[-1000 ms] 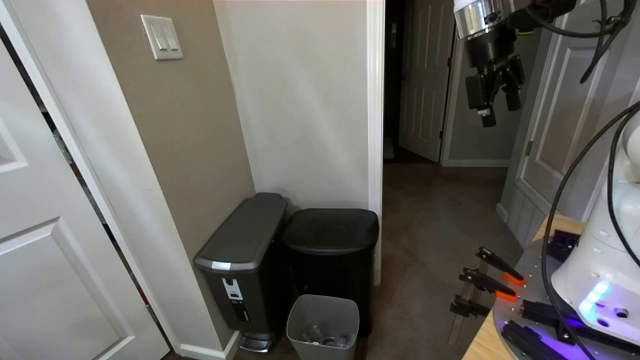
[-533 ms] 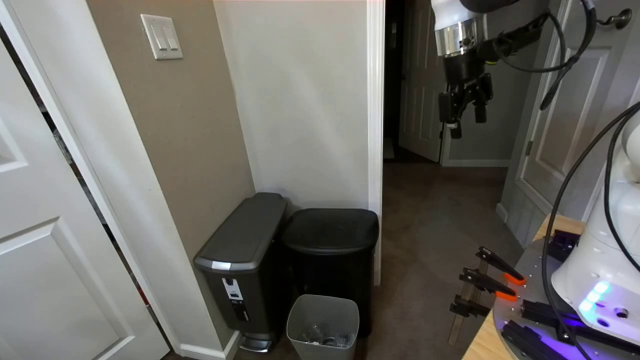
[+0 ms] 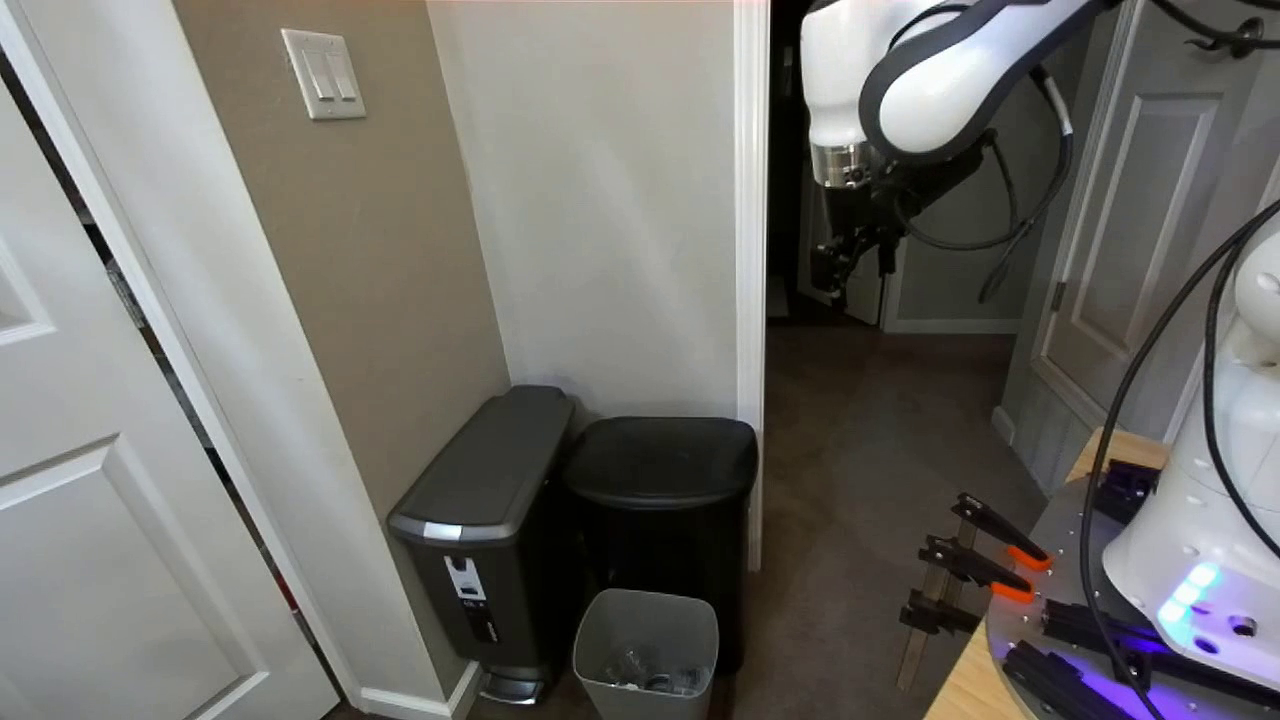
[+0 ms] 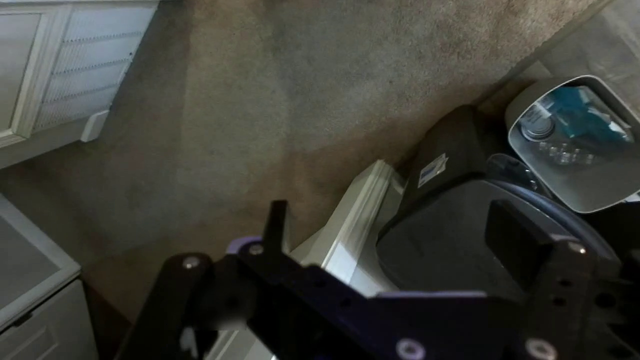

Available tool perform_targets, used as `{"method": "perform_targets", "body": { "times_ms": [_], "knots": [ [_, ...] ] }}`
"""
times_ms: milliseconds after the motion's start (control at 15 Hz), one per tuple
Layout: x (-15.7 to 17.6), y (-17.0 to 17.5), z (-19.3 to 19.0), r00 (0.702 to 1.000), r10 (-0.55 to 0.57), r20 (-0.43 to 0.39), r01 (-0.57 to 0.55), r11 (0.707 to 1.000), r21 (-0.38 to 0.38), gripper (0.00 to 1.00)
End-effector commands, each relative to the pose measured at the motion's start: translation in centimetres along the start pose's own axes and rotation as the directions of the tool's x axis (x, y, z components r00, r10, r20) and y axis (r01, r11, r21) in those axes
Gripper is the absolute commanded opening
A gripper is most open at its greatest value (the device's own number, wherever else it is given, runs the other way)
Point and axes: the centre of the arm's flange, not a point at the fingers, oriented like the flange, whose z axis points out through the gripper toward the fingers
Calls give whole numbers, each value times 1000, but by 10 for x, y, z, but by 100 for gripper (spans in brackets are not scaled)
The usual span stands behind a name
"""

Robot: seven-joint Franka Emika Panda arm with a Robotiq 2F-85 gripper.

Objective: Open the bin to the right

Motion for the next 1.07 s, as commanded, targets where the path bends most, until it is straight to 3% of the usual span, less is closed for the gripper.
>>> {"method": "perform_targets", "body": {
  "times_ms": [0, 200, 267, 1000],
  "knots": [
    [38, -26, 21, 1000, -2, -15, 1, 998, -66, 100],
    [55, -47, 23, 999, -41, -2, 40, 996, -76, 100],
    [34, -30, 17, 999, -35, -7, 34, 998, -58, 100],
    [48, -44, 22, 999, -53, 5, 54, 997, -52, 100]
  ]
}}
